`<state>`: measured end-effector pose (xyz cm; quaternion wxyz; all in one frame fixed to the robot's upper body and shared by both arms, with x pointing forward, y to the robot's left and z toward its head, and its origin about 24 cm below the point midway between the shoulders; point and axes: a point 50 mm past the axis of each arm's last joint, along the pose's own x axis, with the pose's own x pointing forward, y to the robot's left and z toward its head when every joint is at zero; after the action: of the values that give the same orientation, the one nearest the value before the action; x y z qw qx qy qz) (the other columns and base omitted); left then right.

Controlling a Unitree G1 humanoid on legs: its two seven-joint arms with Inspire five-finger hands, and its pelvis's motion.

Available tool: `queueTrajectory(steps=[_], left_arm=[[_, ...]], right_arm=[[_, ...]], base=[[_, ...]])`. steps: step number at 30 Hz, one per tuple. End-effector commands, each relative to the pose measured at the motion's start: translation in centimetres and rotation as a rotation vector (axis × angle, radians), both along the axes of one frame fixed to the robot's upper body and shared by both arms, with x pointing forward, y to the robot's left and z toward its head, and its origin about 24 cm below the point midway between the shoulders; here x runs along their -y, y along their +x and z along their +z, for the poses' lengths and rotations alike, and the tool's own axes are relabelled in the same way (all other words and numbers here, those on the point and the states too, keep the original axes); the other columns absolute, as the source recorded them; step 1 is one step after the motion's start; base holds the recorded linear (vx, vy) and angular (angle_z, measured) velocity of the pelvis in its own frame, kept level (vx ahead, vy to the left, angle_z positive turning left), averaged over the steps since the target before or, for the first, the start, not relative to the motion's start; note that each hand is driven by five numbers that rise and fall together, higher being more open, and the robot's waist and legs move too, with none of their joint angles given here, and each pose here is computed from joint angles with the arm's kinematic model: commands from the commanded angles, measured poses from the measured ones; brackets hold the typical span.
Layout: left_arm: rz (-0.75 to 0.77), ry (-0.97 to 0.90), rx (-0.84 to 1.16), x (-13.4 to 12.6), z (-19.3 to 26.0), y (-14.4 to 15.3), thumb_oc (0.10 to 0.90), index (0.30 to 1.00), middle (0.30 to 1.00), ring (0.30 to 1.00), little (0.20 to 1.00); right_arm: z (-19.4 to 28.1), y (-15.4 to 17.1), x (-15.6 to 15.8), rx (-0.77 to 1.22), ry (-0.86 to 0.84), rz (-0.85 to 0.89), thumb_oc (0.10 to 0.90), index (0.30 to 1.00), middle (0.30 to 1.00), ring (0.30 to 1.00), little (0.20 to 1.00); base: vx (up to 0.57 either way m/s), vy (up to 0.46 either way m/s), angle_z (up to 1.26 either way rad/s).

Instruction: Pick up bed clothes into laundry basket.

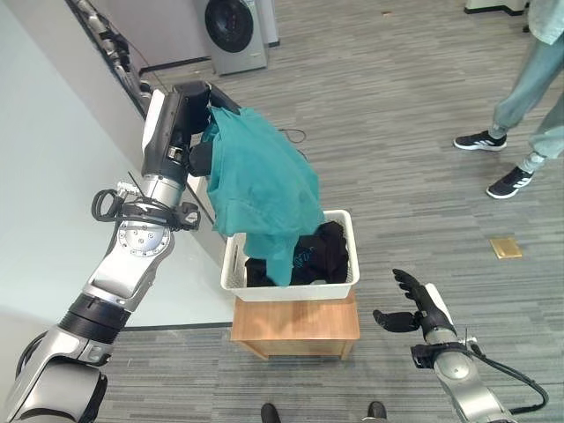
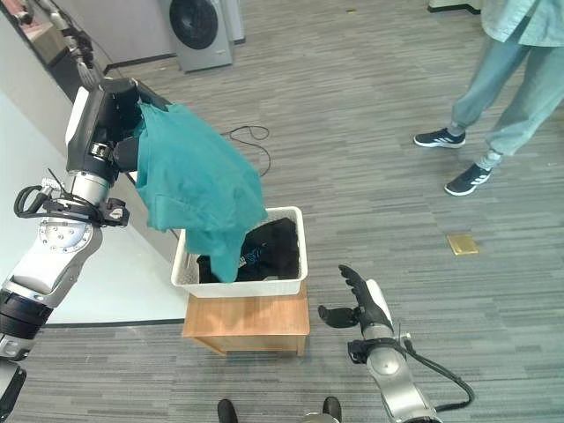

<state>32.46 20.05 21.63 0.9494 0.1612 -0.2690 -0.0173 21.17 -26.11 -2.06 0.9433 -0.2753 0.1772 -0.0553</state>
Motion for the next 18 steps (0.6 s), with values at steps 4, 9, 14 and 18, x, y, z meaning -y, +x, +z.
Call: queueTrajectory(steps=[4, 9, 14, 18], left_arm=[[0.193, 0.013, 0.309, -2.3, 8.2, 1.1, 0.400, 0.300, 0.300, 0.300, 0.300], [0.276, 0.021, 0.252, -3.7, 7.2, 1.8, 0.400, 0.300, 0.300, 0.300, 0.300], [0.366, 0.104, 0.181, -4.8, 5.5, 2.7, 0.400, 0.300, 0.300, 0.300, 0.300], [0.459, 0.161, 0.106, -6.1, 3.8, 3.4, 0.400, 0.300, 0.300, 0.300, 0.300]], right_arm=[[5.3, 2.2, -1.3, 0.303, 0.020, 0.084, 0.800, 0.900, 0.900, 0.900, 0.900], [5.6, 1.7, -0.8, 0.324, 0.009, 0.053, 0.800, 0.900, 0.900, 0.900, 0.900], [5.4, 1.3, -0.4, 0.321, 0.008, 0.039, 0.800, 0.900, 0.900, 0.900, 0.900], [5.4, 1.0, -0.5, 0.326, 0.015, 0.039, 0.800, 0.900, 0.900, 0.900, 0.900]], base=[[0.06, 0.021, -0.12], [0.04, 0.028, -0.10], [0.04, 0.023, -0.12], [0.02, 0.039, -0.13]])
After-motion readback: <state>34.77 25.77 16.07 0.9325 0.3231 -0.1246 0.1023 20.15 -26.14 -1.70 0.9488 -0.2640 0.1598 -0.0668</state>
